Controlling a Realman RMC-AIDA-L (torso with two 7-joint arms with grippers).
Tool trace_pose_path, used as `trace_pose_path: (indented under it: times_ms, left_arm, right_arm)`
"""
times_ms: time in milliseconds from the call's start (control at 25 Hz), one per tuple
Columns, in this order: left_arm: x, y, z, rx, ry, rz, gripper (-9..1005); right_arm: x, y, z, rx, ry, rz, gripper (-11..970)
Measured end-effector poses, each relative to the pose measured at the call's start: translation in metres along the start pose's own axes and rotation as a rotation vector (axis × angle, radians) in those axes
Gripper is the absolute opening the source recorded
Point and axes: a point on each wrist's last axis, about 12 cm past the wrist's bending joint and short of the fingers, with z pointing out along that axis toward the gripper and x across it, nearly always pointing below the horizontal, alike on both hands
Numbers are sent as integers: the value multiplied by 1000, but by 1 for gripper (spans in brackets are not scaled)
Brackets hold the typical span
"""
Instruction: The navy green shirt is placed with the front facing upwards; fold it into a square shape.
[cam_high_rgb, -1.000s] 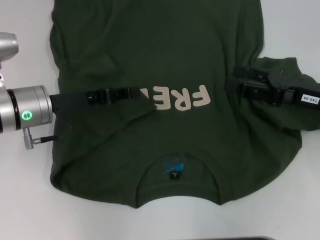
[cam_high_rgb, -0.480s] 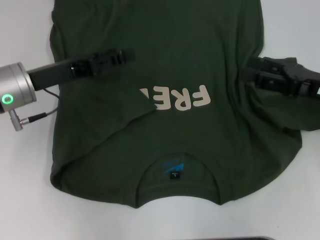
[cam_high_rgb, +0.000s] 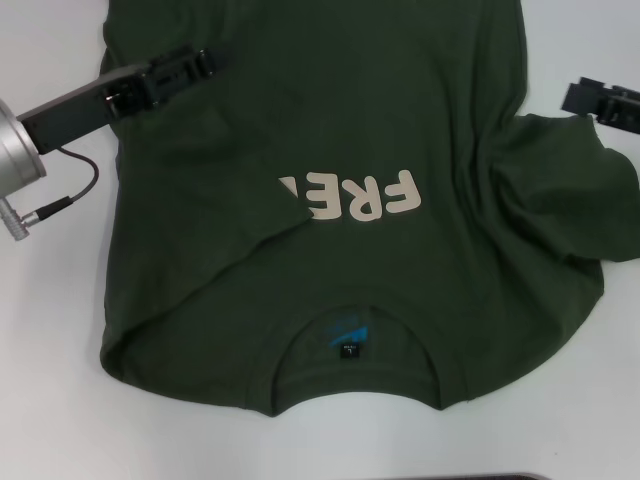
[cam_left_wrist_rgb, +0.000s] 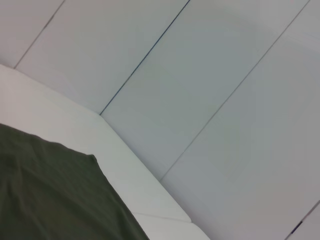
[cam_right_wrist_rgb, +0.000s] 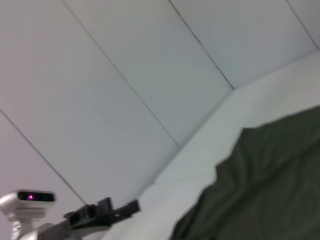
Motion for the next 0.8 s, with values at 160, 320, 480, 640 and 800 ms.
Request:
trace_pose_path:
  times_ms: [160, 320, 480, 640, 800]
  left_arm:
    - [-1, 1, -2, -6, 4, 8, 883]
    - [1, 1, -3, -9, 24, 20, 884]
    - [3, 2, -3, -11, 29, 45, 885]
    - [5, 2, -4, -14, 37, 48, 879]
    - [10, 5, -8, -34, 73, 59, 875]
  right_arm:
    - [-10, -3, -20, 86, 23, 58, 912]
    - [-16, -9, -40, 173, 22, 153, 910]
    - [-16, -15, -52, 239, 62, 242, 909]
    - [-13, -23, -60, 328, 81, 328, 908]
    - [-8, -30, -64, 402, 103, 382, 907]
